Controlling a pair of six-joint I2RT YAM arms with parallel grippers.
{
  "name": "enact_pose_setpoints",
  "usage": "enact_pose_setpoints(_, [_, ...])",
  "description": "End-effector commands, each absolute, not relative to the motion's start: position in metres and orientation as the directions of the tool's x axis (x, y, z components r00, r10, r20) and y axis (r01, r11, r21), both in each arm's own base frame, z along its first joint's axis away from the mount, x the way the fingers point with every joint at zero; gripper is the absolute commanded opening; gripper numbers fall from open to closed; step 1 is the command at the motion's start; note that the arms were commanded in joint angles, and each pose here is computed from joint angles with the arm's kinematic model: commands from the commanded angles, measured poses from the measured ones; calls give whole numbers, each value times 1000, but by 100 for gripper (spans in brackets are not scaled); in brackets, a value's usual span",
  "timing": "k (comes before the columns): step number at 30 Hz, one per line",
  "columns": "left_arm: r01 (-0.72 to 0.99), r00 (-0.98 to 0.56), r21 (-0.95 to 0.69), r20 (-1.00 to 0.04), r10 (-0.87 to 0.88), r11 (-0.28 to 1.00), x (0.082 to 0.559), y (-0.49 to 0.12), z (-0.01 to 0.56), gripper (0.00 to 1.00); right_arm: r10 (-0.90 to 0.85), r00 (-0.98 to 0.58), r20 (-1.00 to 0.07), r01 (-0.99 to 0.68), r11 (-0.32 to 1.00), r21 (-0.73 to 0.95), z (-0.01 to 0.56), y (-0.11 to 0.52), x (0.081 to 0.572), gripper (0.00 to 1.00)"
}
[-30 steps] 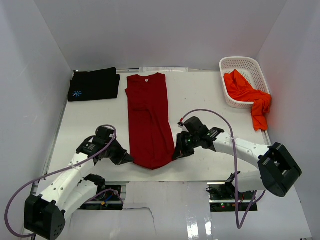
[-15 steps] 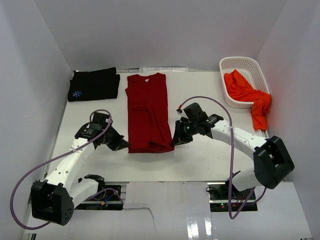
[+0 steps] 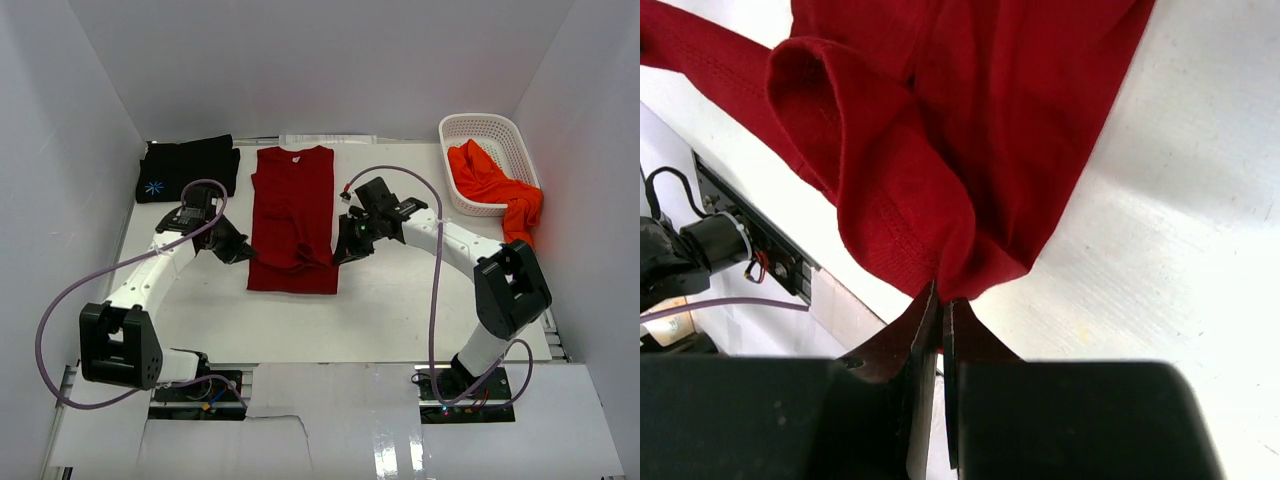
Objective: Fold and stack the t-shirts
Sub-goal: Fold the folded rectangular tshirt in 1/3 of the way
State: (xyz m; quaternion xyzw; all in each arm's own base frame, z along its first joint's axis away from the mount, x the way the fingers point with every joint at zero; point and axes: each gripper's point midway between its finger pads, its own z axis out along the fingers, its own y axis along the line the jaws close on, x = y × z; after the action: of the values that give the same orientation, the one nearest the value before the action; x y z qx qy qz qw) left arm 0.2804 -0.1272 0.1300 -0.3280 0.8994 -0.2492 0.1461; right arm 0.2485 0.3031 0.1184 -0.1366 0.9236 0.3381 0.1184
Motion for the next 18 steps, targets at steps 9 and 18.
enact_pose_setpoints(9, [-458,-714,-581,-212,-668,673,340,-122,154,0,-212,-901,-380,-408,713,570,141,317,295,8])
enact_pose_setpoints(18, [-467,-691,-587,-225,-687,661,365,-115,160,0,-211,-888,-408,-426,713,557,154,323,322,8])
